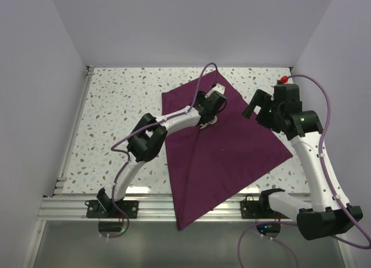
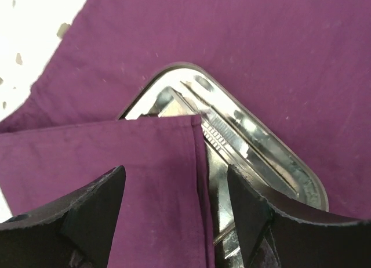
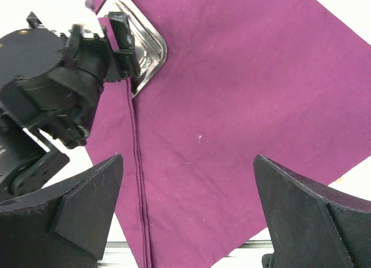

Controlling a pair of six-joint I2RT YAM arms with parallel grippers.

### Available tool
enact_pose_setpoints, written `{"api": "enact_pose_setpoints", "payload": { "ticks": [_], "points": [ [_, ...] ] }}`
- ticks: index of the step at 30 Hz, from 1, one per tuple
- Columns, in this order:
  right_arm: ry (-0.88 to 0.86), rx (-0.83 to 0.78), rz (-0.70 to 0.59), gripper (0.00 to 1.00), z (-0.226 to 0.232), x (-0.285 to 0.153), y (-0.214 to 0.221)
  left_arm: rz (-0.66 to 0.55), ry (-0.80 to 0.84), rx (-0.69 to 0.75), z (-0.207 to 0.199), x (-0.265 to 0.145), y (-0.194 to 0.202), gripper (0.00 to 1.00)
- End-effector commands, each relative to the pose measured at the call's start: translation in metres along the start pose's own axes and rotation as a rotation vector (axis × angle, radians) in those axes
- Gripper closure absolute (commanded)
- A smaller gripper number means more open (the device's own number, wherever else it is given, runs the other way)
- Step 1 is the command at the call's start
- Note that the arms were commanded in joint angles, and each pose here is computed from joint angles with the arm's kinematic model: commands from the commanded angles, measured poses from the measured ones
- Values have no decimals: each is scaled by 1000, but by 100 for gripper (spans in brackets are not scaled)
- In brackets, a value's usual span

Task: Open and lay out the surgical kit
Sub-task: Open the surgical kit at the center of the board.

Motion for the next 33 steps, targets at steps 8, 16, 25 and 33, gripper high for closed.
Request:
{"api": "enact_pose_setpoints", "payload": {
  "ticks": [8, 16, 25, 33],
  "points": [
    [-44, -54, -4, 2, 18, 6, -11, 98, -26, -50, 10, 20, 27, 31],
    [-42, -61, 3, 2, 20, 13, -12, 157, -5, -81, 14, 33, 45, 43],
    [-36, -59, 12, 2, 21, 21, -13, 162, 25, -90, 17, 35, 42, 100],
    [-23, -53, 12, 2, 19, 25, -14, 66, 76, -117, 35, -4, -10, 100]
  ]
}}
Point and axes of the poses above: each gripper's point midway between its finger pads, its own x axis out along the fingers, its own z axis along the line the jaws close on, y = z × x, the point moved 1 cm from there along -x, back along the fingers, and after that the axes turned 10 degrees about -x, right-handed, at the moved point
